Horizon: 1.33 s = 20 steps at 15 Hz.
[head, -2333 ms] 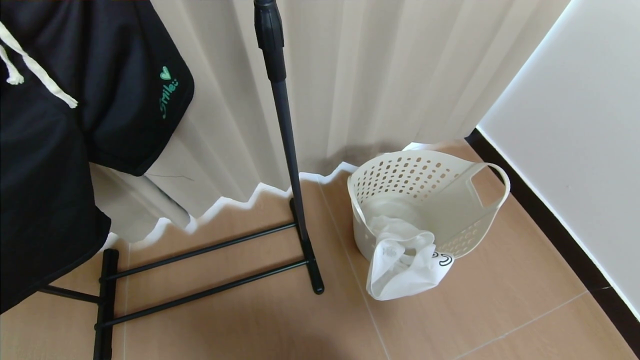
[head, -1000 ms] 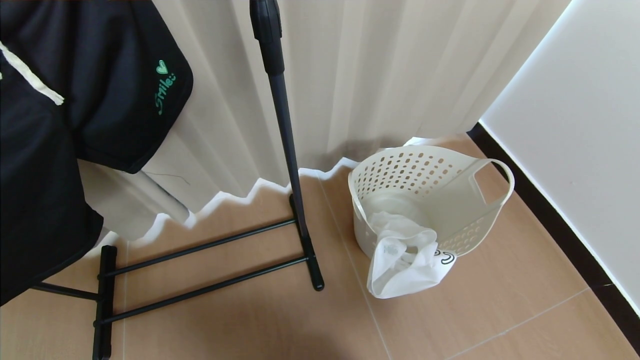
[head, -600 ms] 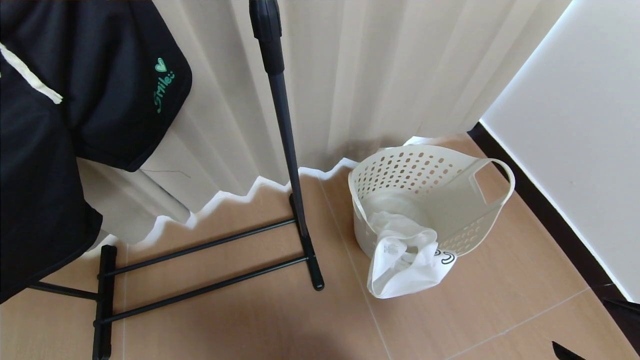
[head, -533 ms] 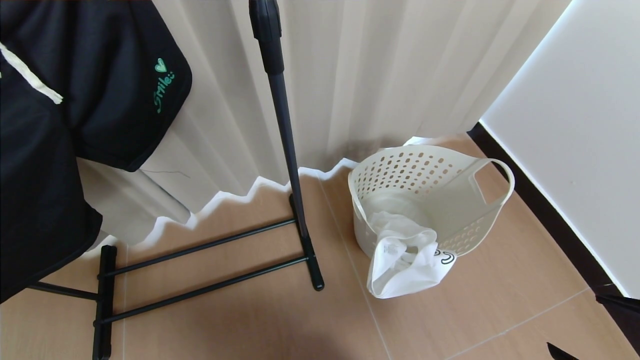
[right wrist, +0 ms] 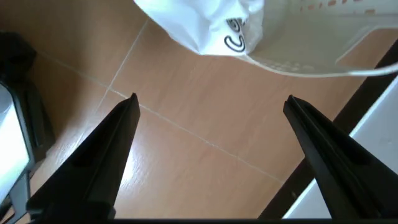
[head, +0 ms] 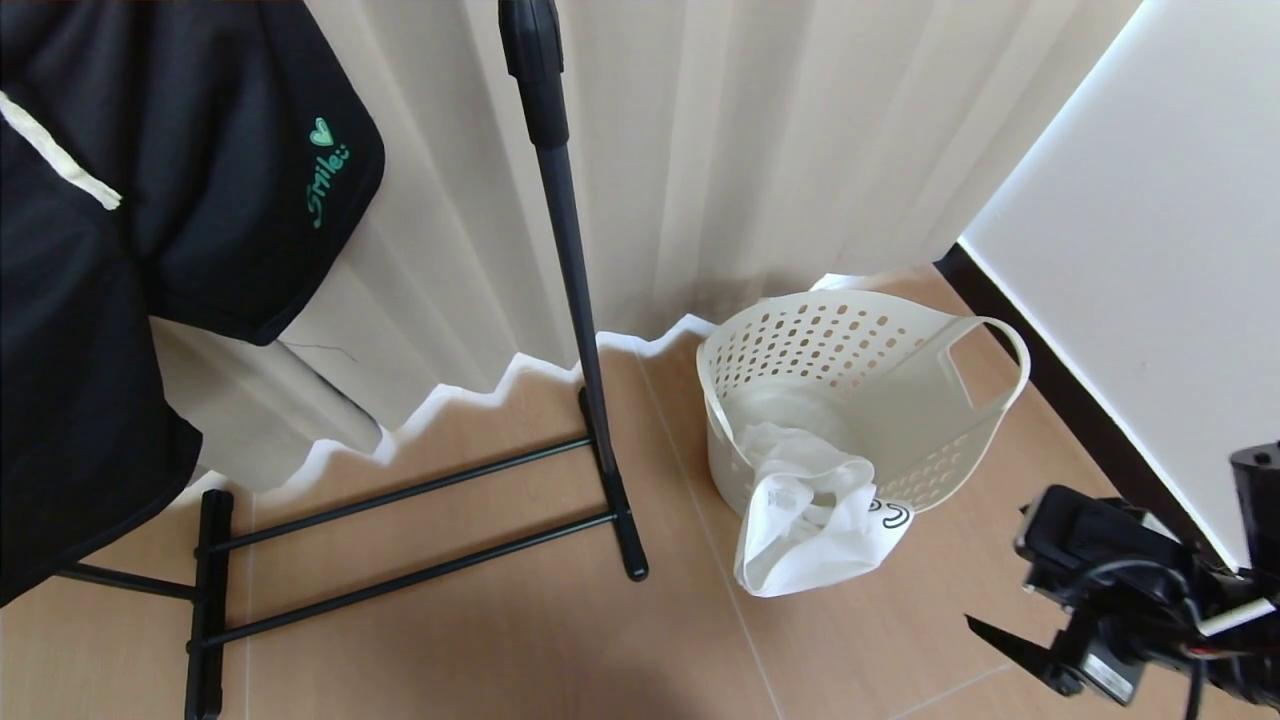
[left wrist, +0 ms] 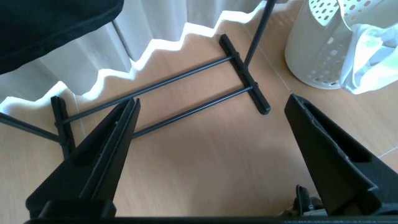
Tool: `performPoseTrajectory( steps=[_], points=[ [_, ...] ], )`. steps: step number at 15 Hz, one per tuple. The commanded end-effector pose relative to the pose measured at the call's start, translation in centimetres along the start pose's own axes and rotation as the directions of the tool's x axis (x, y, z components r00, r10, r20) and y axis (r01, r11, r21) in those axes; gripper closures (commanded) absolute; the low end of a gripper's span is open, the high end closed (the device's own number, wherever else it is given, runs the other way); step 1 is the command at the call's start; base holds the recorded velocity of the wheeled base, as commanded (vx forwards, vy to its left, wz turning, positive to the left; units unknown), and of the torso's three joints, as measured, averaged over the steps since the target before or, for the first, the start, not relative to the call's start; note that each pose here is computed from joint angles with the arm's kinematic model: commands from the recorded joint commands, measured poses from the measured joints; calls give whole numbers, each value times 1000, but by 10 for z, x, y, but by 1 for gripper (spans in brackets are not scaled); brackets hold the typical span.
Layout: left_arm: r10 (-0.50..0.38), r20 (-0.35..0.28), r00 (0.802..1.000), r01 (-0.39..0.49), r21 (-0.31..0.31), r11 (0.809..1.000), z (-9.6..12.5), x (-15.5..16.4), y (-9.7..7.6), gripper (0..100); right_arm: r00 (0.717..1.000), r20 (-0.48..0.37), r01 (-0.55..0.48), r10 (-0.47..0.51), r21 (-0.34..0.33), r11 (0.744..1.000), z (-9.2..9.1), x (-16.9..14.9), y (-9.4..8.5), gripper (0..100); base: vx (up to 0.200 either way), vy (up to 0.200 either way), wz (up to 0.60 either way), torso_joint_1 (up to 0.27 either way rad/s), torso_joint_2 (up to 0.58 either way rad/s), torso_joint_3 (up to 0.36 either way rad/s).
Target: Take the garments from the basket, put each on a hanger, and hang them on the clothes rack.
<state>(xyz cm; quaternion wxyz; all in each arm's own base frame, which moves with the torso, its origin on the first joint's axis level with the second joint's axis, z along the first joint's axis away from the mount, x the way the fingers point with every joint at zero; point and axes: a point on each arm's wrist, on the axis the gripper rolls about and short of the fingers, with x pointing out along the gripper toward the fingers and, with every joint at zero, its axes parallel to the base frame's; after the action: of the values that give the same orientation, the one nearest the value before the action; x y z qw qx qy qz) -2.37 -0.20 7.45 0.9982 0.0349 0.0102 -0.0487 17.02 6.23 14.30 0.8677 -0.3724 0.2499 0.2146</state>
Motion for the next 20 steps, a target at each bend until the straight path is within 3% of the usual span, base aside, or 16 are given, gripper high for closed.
performPoseTrajectory(
  steps=[1, 4, 6, 9, 19, 20],
  points=[
    [0, -2, 1000, 0, -1, 1000, 0, 0, 0, 0, 999, -39, 26, -29, -73, 997, 15, 67, 3, 0, 0, 0, 0, 0, 0, 0],
    [0, -2, 1000, 0, 1, 1000, 0, 0, 0, 0, 998, -50, 20, -29, -166, 986, 25, 116, 2, 0, 0, 0, 0, 0, 0, 0],
    [0, -2, 1000, 0, -1, 1000, 0, 0, 0, 0, 996, -85, 8, -25, -192, 981, 31, 159, 5, 0, 0, 0, 0, 0, 0, 0],
    [1, -1, 1000, -1, -1, 1000, 0, 0, 0, 0, 993, -74, 71, -91, -238, 969, 41, 180, -10, 0, 0, 0, 0, 0, 0, 0],
    [0, -2, 1000, 0, 1, 1000, 0, 0, 0, 0, 984, -27, 166, -176, -223, 961, 63, 241, -25, 0, 0, 0, 0, 0, 0, 0],
    [0, -2, 1000, 0, 1, 1000, 0, 0, 0, 0, 982, -30, 174, -184, -219, 960, 62, 243, -29, 100, 0, 0, 0, 0, 0, 0]
  ],
)
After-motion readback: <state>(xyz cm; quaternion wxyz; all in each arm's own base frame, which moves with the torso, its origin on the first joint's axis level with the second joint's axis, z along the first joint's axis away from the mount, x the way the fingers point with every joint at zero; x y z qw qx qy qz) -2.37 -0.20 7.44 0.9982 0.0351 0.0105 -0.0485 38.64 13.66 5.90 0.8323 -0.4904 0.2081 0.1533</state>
